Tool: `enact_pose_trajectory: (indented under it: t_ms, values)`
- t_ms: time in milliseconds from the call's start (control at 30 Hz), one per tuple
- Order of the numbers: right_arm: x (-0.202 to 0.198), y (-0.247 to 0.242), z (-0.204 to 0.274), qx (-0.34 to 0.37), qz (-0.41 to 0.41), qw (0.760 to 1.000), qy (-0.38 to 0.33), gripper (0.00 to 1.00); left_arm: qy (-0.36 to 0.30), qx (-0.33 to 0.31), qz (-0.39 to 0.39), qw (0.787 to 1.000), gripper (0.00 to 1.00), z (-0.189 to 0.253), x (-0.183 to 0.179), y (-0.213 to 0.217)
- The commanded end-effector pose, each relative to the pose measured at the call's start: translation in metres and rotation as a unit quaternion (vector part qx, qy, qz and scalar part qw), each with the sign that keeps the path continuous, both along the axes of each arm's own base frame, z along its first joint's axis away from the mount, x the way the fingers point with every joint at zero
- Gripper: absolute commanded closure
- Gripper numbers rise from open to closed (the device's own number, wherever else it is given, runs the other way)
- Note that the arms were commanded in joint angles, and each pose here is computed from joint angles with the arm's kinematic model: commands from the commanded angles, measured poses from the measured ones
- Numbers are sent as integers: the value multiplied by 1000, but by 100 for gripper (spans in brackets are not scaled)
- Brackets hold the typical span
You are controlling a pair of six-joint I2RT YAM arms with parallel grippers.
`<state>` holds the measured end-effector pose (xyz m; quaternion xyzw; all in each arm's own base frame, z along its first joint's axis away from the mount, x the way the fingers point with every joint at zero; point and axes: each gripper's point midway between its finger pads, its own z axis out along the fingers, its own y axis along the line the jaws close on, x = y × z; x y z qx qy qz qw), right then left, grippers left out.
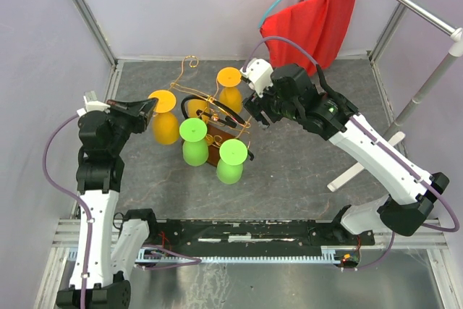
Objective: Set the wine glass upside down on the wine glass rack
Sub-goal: Turn the wine glass upside down at the wine rack.
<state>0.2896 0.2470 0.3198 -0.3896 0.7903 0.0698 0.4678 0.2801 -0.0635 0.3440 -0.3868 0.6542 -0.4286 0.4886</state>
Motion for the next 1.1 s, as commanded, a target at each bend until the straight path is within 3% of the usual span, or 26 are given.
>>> enact_pose_trajectory:
  t_ms: [0,333,600,1067]
  values:
    - [1,-5,13,14,-14,1000,-17,16,-85,-1,-15,996,97,37,20,-3]
    - [6,-9,12,-4,-20,1000,-24,16,-114,57,25,992,97,47,31,13]
    - [10,-7,10,-15,-15,999,-25,16,-109,135,74,982,97,61,11,34]
    - [11,-4,3,-25,-6,999,-22,16,-91,124,73,985,97,47,-6,32]
